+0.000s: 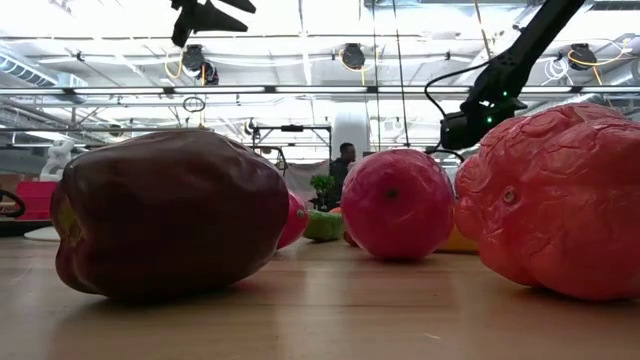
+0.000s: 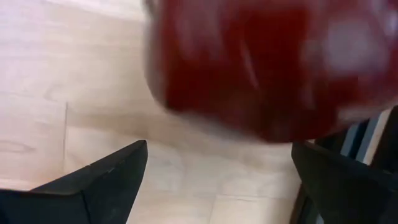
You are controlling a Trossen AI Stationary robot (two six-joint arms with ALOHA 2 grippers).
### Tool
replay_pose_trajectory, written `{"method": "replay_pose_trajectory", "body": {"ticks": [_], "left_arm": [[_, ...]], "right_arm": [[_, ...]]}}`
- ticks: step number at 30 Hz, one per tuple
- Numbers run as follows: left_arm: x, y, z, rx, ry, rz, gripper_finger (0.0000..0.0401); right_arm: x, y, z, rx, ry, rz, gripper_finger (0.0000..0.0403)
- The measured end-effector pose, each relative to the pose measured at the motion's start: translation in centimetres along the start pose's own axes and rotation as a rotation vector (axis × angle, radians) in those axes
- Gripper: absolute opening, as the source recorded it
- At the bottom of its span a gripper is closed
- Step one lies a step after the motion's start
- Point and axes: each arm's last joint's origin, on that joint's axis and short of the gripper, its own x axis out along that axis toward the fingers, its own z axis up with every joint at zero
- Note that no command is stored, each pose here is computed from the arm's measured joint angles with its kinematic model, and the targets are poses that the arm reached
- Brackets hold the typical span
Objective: Build produce basket
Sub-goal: Put the top apple into the wired basket
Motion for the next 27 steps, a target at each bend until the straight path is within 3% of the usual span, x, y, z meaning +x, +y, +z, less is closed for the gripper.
{"method": "replay_pose_trajectory", "body": {"ticks": [10, 18, 24, 27], "left_arm": [[0.0, -0.1, -0.1, -0.011, 0.003, -0.006, 0.017], [0.0, -0.1, -0.1, -0.015, 0.004, -0.006, 0.017], [0.0, -0.1, -0.1, -0.02, 0.004, -0.006, 0.017], [0.0, -0.1, -0.1, -0.029, 0.004, -0.005, 0.017]], "right_arm": [[-0.5, -0.2, -0.3, 0.031, 0.021, 0.022, 0.0347], [-3.8, -0.5, 0.7, 0.087, -0.029, 0.046, 0.0356], [-7.2, -0.5, 1.7, 0.019, 0.023, 0.107, 0.0357], [-9.6, -0.5, 2.3, -0.103, 0.01, 0.135, 0.0357]]}}
